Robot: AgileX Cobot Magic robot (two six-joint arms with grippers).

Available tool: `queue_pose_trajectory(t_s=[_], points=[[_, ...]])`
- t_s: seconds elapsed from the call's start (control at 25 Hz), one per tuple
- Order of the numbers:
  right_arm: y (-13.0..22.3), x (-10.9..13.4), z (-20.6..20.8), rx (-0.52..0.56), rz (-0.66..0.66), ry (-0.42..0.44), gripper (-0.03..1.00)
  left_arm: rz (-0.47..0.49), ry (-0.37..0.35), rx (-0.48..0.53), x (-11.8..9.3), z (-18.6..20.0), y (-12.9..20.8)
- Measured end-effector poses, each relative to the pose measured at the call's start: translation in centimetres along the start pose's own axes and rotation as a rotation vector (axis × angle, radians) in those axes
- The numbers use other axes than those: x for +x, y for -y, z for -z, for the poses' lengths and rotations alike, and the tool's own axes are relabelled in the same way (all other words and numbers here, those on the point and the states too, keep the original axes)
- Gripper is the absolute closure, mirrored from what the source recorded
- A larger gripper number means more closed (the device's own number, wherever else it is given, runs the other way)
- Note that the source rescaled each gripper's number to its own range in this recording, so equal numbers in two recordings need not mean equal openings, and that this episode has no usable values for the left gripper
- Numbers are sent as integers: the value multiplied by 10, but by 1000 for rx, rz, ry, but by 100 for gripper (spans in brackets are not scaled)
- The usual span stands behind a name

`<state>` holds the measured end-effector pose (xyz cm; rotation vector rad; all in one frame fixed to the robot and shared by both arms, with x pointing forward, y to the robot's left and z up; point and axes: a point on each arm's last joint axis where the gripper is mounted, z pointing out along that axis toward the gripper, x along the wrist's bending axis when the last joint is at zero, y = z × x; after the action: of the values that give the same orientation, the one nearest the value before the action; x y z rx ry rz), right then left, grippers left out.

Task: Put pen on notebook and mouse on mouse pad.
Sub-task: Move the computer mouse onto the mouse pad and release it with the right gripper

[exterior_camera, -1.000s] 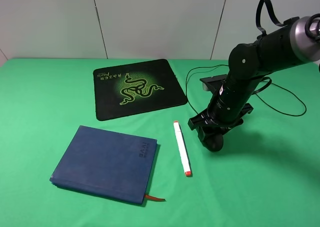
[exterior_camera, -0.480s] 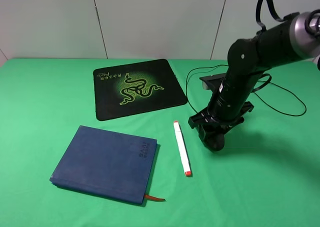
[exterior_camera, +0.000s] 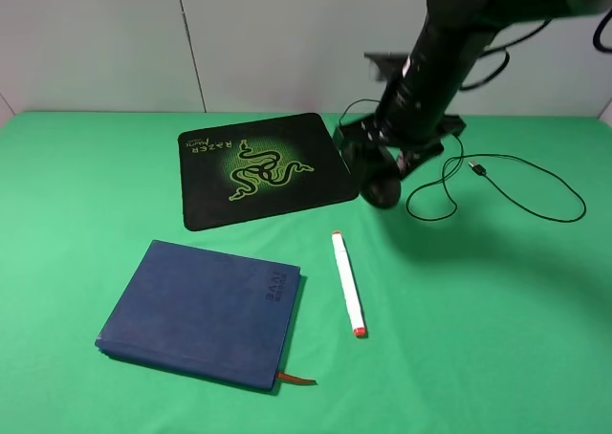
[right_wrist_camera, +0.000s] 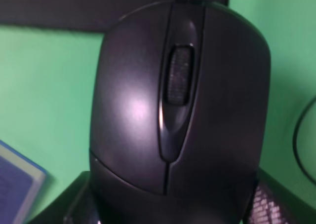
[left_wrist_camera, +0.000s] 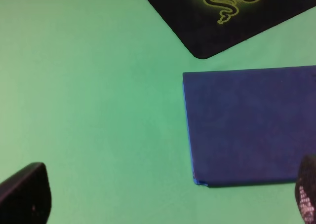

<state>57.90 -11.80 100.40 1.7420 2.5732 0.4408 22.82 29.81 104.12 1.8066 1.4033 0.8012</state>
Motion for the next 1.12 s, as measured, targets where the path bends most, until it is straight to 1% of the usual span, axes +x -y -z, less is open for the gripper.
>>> queue_pose_trajectory(t_s=[0.16,0.28,0.48,0.72,0.96,1.04,1.12], points=[[-17,7,24,-66,11,-34,39,0,0,0,0,0,0],[-26,10,36,-117,19,-41,39,0,0,0,0,0,0],[-45,13,40,-160,24,-50,39,0,0,0,0,0,0],[-68,12,13,-118,12,-55,39,0,0,0,0,0,0],[-88,12,-23,-94,-2,-79,39,0,0,0,0,0,0],[-94,17,-36,-88,6,-88,39,0,0,0,0,0,0],[-97,27,-54,-68,27,-92,39,0,0,0,0,0,0]])
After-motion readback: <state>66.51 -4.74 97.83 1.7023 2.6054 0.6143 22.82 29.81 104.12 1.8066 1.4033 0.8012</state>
